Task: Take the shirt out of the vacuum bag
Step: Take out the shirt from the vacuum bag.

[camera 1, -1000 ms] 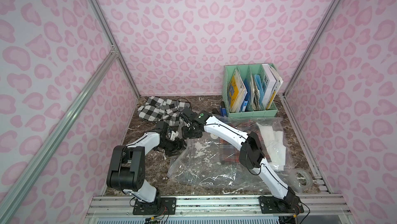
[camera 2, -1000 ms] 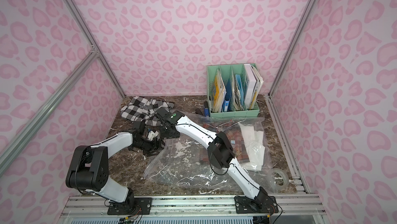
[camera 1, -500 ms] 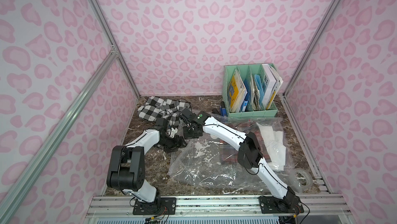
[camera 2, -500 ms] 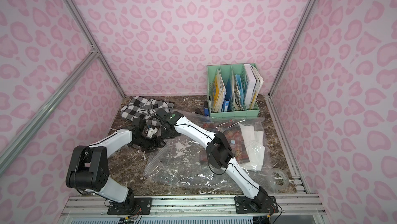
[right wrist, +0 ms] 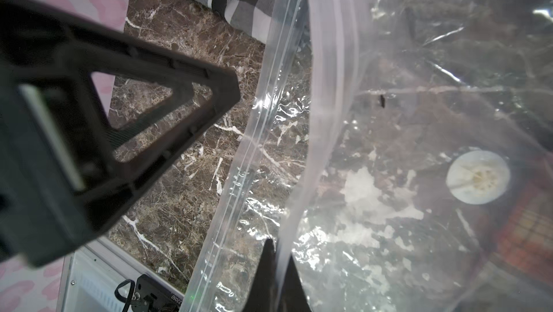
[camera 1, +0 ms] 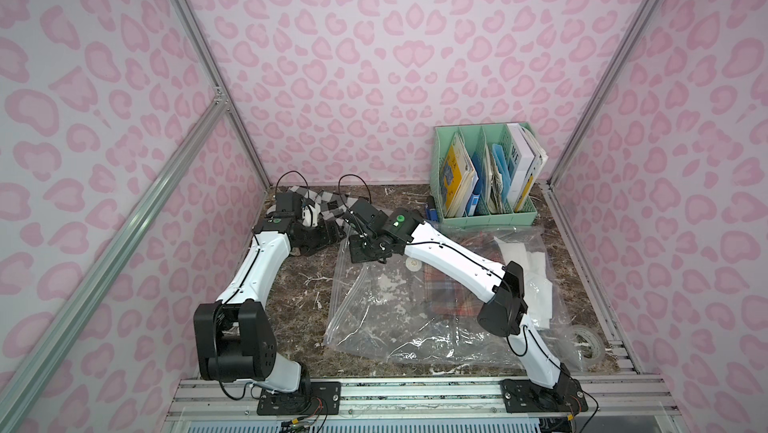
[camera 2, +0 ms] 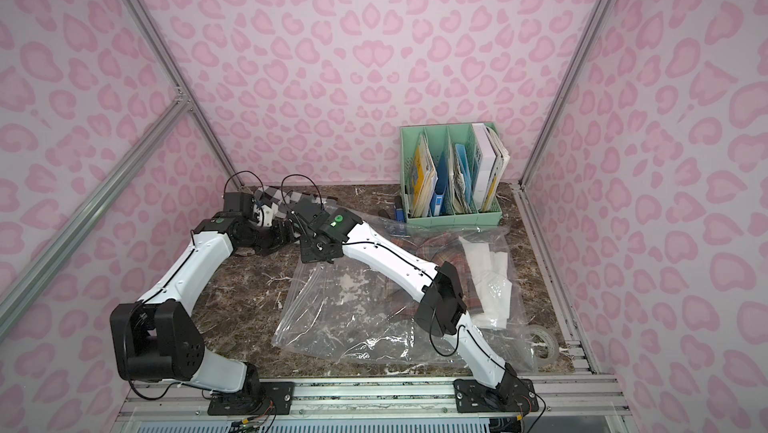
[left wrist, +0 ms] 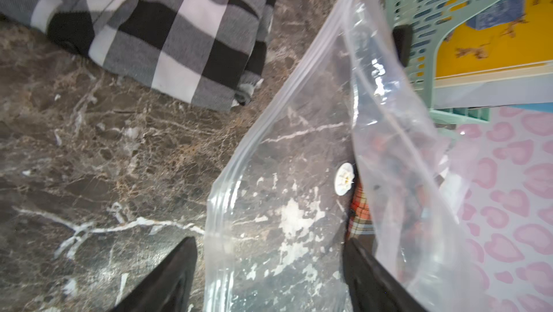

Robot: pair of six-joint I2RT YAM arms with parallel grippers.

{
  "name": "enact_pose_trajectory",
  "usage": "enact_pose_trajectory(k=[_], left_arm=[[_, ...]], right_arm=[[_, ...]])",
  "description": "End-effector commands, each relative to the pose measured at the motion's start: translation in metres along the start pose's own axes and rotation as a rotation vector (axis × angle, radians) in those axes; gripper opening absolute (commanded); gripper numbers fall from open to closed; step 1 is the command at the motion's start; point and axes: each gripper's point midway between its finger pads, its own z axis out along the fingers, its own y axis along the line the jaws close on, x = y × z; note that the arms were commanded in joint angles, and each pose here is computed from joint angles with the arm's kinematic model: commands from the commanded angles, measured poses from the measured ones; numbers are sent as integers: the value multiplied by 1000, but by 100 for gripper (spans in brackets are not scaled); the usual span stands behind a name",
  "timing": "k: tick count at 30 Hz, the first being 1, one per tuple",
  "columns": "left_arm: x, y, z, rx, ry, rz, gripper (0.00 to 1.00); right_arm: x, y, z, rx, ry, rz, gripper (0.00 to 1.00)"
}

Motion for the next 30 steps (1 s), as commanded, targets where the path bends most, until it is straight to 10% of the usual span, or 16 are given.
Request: enact_pose_trajectory(k=[1,9,17,30], left_arm=[[14,-9,-5,51,41,-29,67],[77,0,51,229,211,-127,48],[104,-69,68,472,298,-70,65],[166,-95,114,521,457,-32,82]], right_arm=[[2,4,-3,-18,11,17,0],[-6,17,-24,-71,-33,24,0],[-9,37,-44,-151,-57,33,0],[-13,64,-54,-254,-86,54,0]])
